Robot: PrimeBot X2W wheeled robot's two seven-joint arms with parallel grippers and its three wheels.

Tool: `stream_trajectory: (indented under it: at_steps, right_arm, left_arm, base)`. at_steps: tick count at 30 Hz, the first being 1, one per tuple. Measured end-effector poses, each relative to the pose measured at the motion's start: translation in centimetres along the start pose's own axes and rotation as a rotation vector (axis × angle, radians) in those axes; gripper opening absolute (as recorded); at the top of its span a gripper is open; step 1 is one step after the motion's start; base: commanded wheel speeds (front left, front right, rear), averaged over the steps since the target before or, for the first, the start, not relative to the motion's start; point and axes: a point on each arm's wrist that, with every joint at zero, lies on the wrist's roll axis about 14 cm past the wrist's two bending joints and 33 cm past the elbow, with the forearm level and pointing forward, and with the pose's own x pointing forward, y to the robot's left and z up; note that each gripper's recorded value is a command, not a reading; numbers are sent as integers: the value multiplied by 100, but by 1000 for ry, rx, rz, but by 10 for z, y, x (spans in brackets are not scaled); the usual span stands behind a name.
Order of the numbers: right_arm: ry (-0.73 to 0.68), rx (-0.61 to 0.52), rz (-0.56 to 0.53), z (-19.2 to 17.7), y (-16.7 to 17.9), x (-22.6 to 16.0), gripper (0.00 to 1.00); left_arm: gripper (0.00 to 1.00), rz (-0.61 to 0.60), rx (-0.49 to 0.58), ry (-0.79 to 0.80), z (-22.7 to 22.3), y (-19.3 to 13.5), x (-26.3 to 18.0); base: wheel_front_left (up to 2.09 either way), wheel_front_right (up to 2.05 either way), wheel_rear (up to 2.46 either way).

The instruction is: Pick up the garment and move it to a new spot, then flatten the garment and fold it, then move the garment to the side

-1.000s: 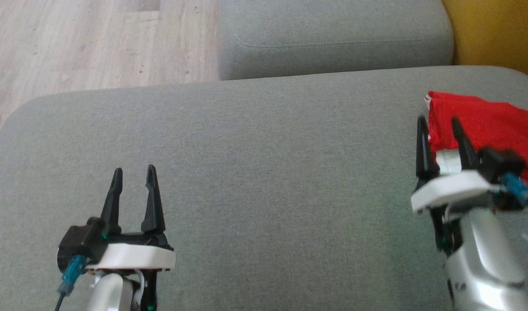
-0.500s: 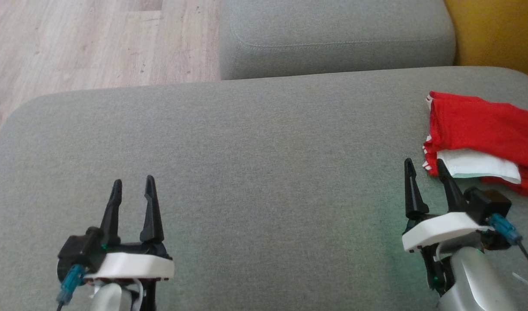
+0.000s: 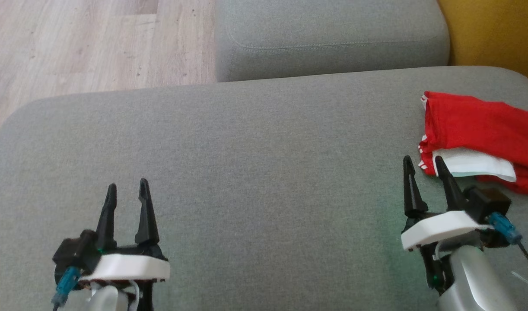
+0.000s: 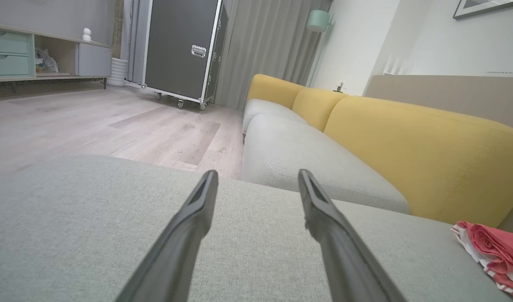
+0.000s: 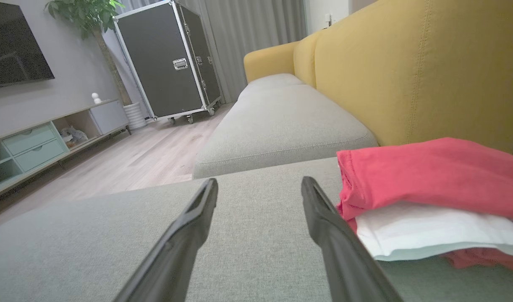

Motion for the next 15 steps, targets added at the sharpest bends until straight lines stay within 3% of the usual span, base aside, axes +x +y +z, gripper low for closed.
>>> stream_trajectory:
  at_steps: [1,7,15]
  right_arm:
    - [1,-1,2,0,0,0,0]
    - [140,32,-39,-46,-8,-25,0]
    - [133,117,-69,-43,-13,-25,0]
  left_arm:
    - [0,2,-1,2,-1,0,0]
    - [0,50,-23,128,-40,13,-23]
    - [0,74,-101,133,-40,16,-23]
  base:
    - [0,0,0]
    - [0,0,0]
    - [0,0,0]
